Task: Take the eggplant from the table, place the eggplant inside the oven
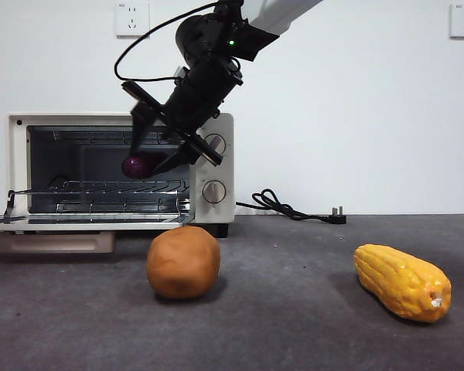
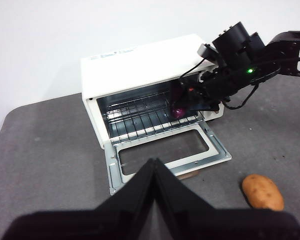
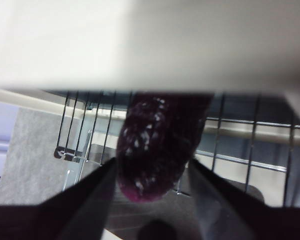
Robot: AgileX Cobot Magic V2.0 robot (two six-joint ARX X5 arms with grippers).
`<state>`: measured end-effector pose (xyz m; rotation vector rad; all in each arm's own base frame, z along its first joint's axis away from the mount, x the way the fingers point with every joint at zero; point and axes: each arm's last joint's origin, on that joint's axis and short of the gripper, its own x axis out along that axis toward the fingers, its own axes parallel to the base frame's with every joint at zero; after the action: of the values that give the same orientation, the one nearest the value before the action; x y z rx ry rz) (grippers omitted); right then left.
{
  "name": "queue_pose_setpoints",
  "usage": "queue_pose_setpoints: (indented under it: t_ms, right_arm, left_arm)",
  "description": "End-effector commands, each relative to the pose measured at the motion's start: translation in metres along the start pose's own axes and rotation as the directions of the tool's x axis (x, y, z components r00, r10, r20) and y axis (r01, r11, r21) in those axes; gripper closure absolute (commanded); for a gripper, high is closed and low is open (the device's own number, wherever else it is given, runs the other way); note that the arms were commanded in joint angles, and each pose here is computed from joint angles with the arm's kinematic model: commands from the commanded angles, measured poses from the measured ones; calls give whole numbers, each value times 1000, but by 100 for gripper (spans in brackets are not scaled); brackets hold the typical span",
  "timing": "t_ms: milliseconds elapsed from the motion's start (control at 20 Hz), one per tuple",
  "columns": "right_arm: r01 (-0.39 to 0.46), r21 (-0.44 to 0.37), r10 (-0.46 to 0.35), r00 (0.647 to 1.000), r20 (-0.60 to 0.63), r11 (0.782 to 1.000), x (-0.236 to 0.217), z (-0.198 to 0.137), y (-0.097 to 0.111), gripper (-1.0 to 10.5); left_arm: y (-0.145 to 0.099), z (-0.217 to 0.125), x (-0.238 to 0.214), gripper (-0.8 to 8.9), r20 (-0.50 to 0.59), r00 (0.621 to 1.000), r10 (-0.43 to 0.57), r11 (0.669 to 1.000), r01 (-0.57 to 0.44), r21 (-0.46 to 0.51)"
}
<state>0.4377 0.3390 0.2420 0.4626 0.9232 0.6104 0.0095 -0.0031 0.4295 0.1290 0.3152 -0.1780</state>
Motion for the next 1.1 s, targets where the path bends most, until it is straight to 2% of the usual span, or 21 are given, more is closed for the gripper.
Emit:
queue_pose_setpoints:
  t_ms: [50,850,1100]
  right_arm:
    - [7,-8,-8,1000,-6,1000,7,-4,-2,626]
    - [17,-15,-17,1000,-1,1000,7,-5,-1,625]
    - [-2,-22,0,997,-76,1000,-1,-6,3,626]
  left_arm:
    - [0,-2,1,819,-7,1000,-7,1000,7,14]
    - [-1,-4,1,819,-26,999,-27,999,27,19]
    - [0,-3,2,819,-31,1000,-5,1000,6,30]
